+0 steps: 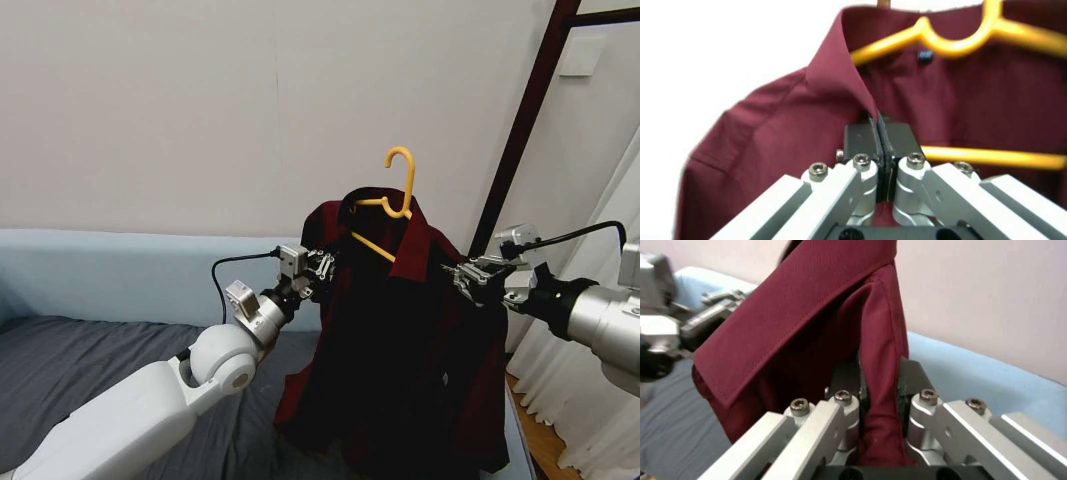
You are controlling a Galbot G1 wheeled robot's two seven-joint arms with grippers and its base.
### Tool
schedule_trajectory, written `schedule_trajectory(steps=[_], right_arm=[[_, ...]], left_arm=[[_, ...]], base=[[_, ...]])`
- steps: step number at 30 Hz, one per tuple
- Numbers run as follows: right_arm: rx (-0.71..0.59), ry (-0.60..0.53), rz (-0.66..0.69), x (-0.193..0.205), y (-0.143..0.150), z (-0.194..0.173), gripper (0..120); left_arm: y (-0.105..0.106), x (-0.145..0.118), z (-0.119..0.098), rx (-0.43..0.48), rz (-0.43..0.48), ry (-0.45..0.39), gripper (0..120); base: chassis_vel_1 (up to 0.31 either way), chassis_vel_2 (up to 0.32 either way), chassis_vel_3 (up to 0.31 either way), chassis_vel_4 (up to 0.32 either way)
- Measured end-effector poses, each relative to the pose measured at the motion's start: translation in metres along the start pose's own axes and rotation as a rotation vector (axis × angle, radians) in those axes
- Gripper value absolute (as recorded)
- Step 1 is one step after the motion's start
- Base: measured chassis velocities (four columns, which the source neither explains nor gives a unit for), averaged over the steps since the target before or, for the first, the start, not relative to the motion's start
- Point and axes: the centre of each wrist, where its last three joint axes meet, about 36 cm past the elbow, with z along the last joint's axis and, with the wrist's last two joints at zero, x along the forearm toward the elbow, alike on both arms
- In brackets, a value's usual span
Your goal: Pick up the clothes from the sofa and hang them on the clothes hanger.
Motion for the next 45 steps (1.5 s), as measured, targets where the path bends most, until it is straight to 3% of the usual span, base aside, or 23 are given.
schedule_trajectory(steps=[1,5,15,21,28,33,38,45], right_arm=[[-0.004,0.001,0.006,-0.001,-0.002,0.001,8],[-0.008,-0.002,0.012,-0.002,-0.005,0.001,8],[-0.024,-0.023,-0.001,0.0,-0.001,0.002,8],[-0.039,-0.031,0.006,0.0,0.0,0.003,8],[-0.059,-0.02,0.038,0.001,0.0,0.002,8],[-0.064,-0.028,0.049,0.003,0.0,-0.002,8],[-0.076,-0.051,0.068,0.012,-0.002,-0.022,8],[-0.055,-0.071,0.1,0.023,-0.007,-0.047,8]], left_arm=[[-0.003,0.002,-0.009,0.002,0.006,-0.014,0],[-0.007,0.006,-0.012,0.005,0.012,-0.013,0],[-0.009,0.019,-0.002,-0.01,-0.011,0.022,2],[-0.019,0.025,-0.014,-0.055,-0.093,0.099,25],[-0.023,0.049,-0.021,-0.072,-0.149,0.12,49],[-0.031,0.077,-0.021,-0.055,-0.175,0.117,66],[-0.051,0.122,-0.013,-0.06,-0.222,0.111,89],[-0.072,0.155,0.002,-0.04,-0.298,0.122,100]], base=[[0.0,0.0,0.0,0.0],[0.0,0.0,0.0,0.0],[0.0,0.0,0.0,0.0],[0.0,0.0,0.0,0.0],[0.0,0.0,0.0,0.0],[0.0,0.0,0.0,0.0],[0.0,0.0,0.0,0.0],[0.0,0.0,0.0,0.0]])
